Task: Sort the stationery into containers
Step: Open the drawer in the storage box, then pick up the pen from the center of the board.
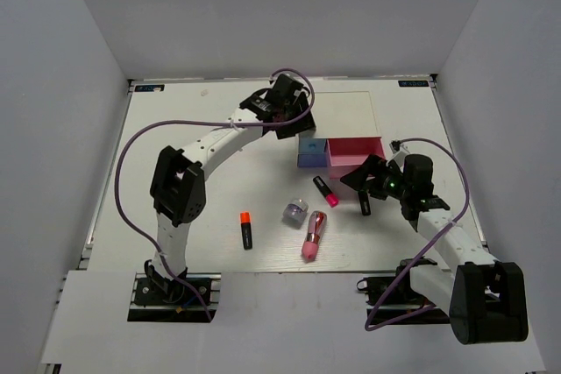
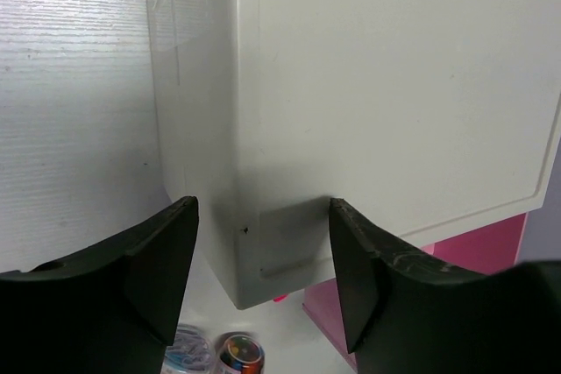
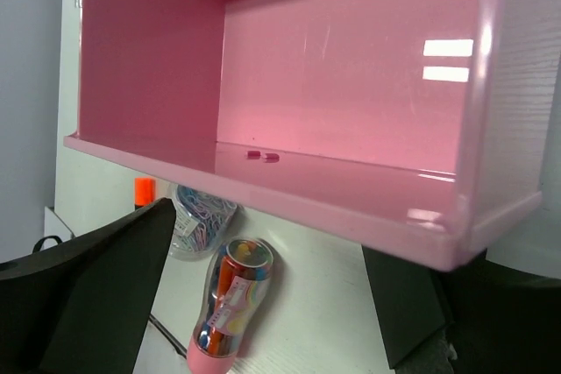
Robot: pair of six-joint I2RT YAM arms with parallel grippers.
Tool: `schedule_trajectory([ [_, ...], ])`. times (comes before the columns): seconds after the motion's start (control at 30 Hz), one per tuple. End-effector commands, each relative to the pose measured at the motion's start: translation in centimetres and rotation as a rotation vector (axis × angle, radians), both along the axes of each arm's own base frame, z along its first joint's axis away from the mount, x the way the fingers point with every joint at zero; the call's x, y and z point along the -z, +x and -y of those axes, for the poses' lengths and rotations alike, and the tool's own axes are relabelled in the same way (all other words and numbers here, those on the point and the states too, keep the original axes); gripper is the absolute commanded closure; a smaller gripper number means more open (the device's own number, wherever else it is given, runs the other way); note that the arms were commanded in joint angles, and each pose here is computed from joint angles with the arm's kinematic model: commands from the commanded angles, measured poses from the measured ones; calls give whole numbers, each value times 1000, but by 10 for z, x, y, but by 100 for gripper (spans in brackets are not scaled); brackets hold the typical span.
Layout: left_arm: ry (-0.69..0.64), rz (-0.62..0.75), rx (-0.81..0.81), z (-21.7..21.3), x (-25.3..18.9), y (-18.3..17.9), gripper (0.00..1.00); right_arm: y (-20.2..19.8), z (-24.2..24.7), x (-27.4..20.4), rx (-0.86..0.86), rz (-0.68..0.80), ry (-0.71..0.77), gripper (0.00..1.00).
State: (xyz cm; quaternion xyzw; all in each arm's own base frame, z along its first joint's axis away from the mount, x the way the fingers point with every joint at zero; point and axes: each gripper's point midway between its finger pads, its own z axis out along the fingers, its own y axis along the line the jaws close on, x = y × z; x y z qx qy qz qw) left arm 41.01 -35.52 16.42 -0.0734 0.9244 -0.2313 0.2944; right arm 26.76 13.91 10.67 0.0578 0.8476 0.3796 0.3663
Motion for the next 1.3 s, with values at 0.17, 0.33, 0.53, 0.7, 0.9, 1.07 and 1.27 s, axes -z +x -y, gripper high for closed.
schedule_trajectory([
  [0.17,-13,41,-2,-14,-30,-14,24,0,-1,-11,-47,65,-25,10],
  [0.33,-35,78,-9,-26,-53,-26,16,-15,-3,-12,-133,81,-72,10],
  [0.53,-74,126,-9,-47,-70,-52,11,-38,-13,-19,-286,95,-72,10],
  [0.7,-142,193,32,-69,-91,-89,11,-56,-19,-31,-453,187,-101,10],
  [0.9,-229,139,101,-84,-50,-143,9,-70,-24,-49,-621,342,-152,10],
  [1.07,-233,136,73,-97,-44,-158,9,-74,-22,-62,-781,516,-284,10],
  [1.27,-198,125,60,-105,-39,-162,9,-127,-20,-65,-1261,995,-444,10],
])
